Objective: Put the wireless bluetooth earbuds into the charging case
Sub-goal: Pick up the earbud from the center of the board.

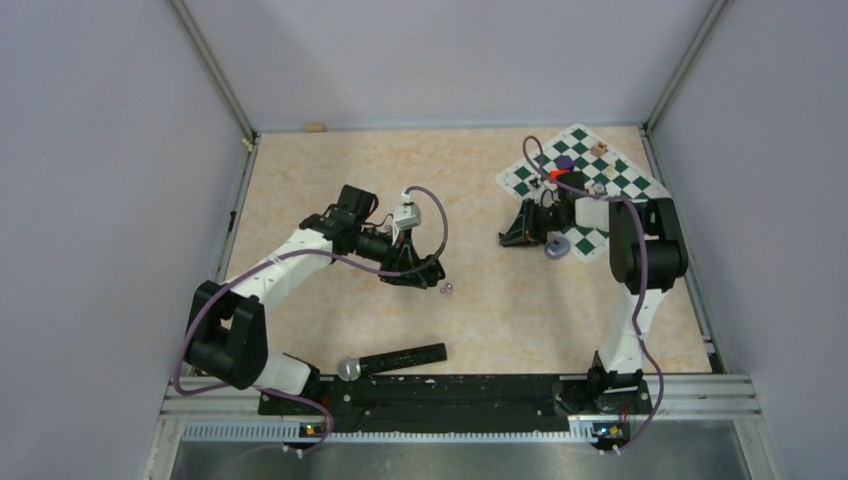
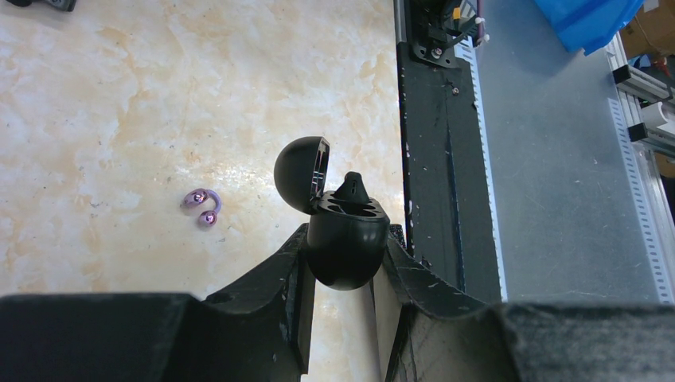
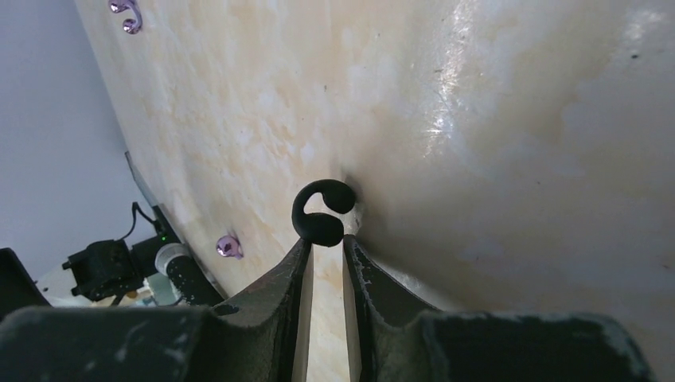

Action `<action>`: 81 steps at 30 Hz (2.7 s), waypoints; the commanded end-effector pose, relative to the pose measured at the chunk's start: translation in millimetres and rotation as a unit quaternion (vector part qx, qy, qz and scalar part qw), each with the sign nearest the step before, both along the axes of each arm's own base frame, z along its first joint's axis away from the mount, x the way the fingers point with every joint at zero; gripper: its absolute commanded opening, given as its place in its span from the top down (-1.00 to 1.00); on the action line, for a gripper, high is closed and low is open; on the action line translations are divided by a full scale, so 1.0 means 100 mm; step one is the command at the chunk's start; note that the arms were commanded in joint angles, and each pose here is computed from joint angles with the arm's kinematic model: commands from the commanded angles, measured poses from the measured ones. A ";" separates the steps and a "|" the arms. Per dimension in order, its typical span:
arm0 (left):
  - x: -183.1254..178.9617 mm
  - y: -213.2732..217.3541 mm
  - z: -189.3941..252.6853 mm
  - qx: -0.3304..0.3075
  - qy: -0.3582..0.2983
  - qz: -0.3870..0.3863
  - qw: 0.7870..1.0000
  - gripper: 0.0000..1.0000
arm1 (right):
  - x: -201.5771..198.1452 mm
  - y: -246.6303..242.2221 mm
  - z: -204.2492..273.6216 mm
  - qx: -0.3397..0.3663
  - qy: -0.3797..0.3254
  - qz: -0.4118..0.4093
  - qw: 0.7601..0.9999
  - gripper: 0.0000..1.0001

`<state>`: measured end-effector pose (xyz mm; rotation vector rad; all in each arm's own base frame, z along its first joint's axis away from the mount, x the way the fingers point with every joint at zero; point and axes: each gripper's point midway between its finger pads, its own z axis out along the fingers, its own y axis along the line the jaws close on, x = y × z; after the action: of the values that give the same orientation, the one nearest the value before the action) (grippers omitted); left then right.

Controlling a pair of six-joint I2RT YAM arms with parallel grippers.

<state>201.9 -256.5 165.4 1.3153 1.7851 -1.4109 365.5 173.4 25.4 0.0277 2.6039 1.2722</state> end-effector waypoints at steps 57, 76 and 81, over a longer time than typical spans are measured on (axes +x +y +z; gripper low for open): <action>0.01 -0.03 0.18 -0.021 -0.027 -0.010 0.999 1.00 | 0.41 -0.24 0.04 -0.185 -0.143 0.014 0.972 0.88; 0.02 -0.03 0.17 -0.021 -0.024 -0.011 0.999 1.00 | 0.30 -0.05 0.07 -0.165 -0.136 0.032 0.976 0.92; 0.01 -0.03 0.17 -0.021 -0.024 -0.011 0.999 1.00 | 0.28 -0.06 0.17 -0.165 -0.131 0.048 0.976 0.91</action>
<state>200.0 -255.6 164.5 1.3147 1.7953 -1.4164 383.4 160.5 24.2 -0.2433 2.5991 0.7656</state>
